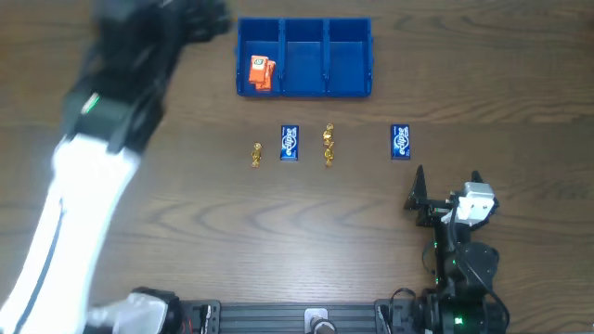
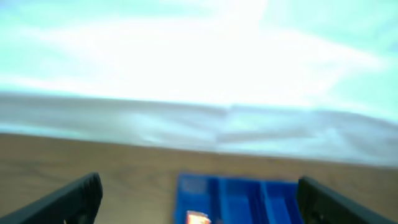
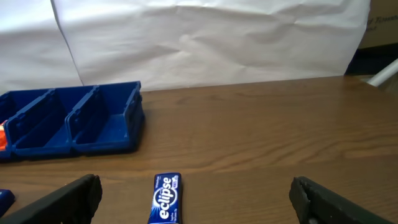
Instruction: Sort Candies Into Trays
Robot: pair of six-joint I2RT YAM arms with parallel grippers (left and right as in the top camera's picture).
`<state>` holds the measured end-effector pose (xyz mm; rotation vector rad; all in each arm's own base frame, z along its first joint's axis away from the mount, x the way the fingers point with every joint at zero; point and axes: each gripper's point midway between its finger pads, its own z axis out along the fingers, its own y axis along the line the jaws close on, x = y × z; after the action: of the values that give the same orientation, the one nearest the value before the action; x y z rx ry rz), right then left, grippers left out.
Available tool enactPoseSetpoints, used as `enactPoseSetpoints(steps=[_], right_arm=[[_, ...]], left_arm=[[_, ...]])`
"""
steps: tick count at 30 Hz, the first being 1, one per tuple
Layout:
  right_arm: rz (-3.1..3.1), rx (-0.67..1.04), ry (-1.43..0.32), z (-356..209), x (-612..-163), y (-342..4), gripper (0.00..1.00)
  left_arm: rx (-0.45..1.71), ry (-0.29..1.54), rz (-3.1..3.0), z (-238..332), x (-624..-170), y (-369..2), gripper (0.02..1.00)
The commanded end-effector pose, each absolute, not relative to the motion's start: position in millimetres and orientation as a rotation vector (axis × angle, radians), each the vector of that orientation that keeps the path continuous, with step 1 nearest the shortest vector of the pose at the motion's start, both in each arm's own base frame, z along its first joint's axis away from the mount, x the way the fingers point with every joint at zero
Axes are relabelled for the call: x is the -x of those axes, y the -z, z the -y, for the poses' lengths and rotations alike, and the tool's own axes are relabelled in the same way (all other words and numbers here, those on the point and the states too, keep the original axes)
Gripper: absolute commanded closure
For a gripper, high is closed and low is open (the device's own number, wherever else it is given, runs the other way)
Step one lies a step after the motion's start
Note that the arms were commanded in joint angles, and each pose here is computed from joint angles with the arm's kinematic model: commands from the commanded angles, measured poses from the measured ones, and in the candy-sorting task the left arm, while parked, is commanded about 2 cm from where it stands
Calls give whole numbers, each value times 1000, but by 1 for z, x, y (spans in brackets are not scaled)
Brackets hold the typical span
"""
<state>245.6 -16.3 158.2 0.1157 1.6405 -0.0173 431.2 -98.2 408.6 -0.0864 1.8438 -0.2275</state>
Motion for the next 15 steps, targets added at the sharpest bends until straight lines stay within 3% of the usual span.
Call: enactPoseSetpoints(steps=[1, 9, 15], right_arm=[[-1640, -101, 22, 15, -245, -158, 1], [-1640, -101, 22, 15, -245, -158, 1], [-1640, -101, 22, 15, -245, -158, 1]], left_arm=[[27, 111, -1829, 60, -379, -369, 18], [-5, 140, -1659, 27, -287, -316, 18], [24, 132, -1612, 13, -251, -262, 18]])
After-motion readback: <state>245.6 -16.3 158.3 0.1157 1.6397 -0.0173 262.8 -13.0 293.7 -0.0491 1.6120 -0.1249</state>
